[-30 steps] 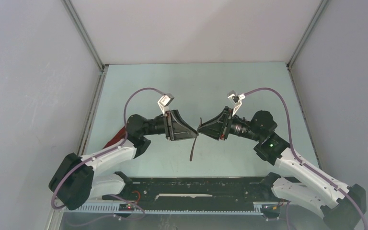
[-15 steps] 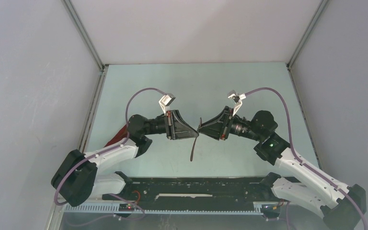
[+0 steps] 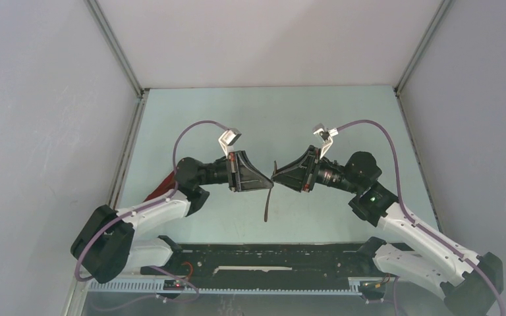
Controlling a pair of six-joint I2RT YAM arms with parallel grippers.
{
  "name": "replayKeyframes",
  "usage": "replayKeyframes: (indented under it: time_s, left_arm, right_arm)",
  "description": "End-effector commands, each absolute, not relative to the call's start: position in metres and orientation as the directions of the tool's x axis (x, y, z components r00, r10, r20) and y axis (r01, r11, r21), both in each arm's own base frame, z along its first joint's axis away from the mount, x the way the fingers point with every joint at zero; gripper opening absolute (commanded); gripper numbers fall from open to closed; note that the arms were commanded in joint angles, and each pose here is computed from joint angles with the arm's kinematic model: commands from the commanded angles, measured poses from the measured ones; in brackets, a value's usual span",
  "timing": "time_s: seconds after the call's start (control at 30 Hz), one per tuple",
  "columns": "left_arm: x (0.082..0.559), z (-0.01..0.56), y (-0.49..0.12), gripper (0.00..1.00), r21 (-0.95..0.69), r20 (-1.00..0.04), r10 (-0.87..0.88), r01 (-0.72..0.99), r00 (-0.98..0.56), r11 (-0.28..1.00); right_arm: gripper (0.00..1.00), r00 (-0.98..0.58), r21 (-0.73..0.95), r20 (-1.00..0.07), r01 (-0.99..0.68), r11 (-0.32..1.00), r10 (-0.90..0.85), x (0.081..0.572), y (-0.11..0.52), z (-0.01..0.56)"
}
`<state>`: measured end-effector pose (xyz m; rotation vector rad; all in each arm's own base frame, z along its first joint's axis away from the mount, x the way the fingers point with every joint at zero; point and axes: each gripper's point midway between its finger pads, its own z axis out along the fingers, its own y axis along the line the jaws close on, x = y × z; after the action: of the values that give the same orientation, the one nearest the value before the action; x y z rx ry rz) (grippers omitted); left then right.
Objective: Fold the napkin into a case and place the utensils inside
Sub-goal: Pass from the right arm to the left
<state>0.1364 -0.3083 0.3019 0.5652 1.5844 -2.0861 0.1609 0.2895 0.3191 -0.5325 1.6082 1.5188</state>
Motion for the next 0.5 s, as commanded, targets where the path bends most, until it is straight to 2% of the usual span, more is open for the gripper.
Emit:
replayKeyframes:
  time_s: [0.0,0.03,0.07,0.1,0.2,0.3,0.33,0.37,0.47]
  left_arm:
    - [0.135,0.316,-0.310,0.12,-0.736,-0.622,-0.125,0.631,-0.773,-0.245]
    - [0.137,0.316,-0.310,0.09,-0.735,-0.626,-0.128,0.637,-0.769,-0.234]
    - [0.139,0.314,-0.310,0.02,-0.736,-0.630,-0.128,0.641,-0.766,-0.219]
    - [0.139,0.315,-0.310,0.00,-0.729,-0.641,-0.132,0.653,-0.757,-0.203]
    - [0.150,0.300,-0.309,0.00,-0.706,-0.698,-0.103,0.705,-0.709,-0.070]
    - [0.163,0.273,-0.296,0.00,-0.697,-0.713,-0.021,0.705,-0.701,0.131]
    - [0.165,0.267,-0.291,0.00,-0.687,-0.715,0.004,0.704,-0.699,0.179]
    - [0.169,0.264,-0.286,0.00,-0.674,-0.720,0.018,0.704,-0.694,0.222]
    - [0.175,0.255,-0.269,0.00,-0.635,-0.723,0.062,0.697,-0.688,0.334]
  right_arm:
    - [0.01,-0.536,0.583,-0.804,-0.796,0.165,0.257,0.163,0.289,0.327]
    - [0.01,-0.535,0.582,-0.805,-0.795,0.169,0.257,0.163,0.289,0.326]
    - [0.04,-0.534,0.582,-0.806,-0.795,0.174,0.256,0.163,0.288,0.326]
    - [0.07,-0.533,0.582,-0.806,-0.793,0.182,0.257,0.165,0.288,0.325]
    - [0.38,-0.532,0.592,-0.802,-0.768,0.245,0.272,0.174,0.279,0.319]
    - [0.56,-0.531,0.597,-0.801,-0.743,0.303,0.277,0.182,0.265,0.313]
    - [0.65,-0.526,0.596,-0.802,-0.736,0.322,0.282,0.185,0.259,0.312]
    - [0.69,-0.520,0.594,-0.804,-0.728,0.343,0.288,0.187,0.253,0.311]
    - [0.71,-0.518,0.594,-0.804,-0.698,0.401,0.291,0.195,0.235,0.304]
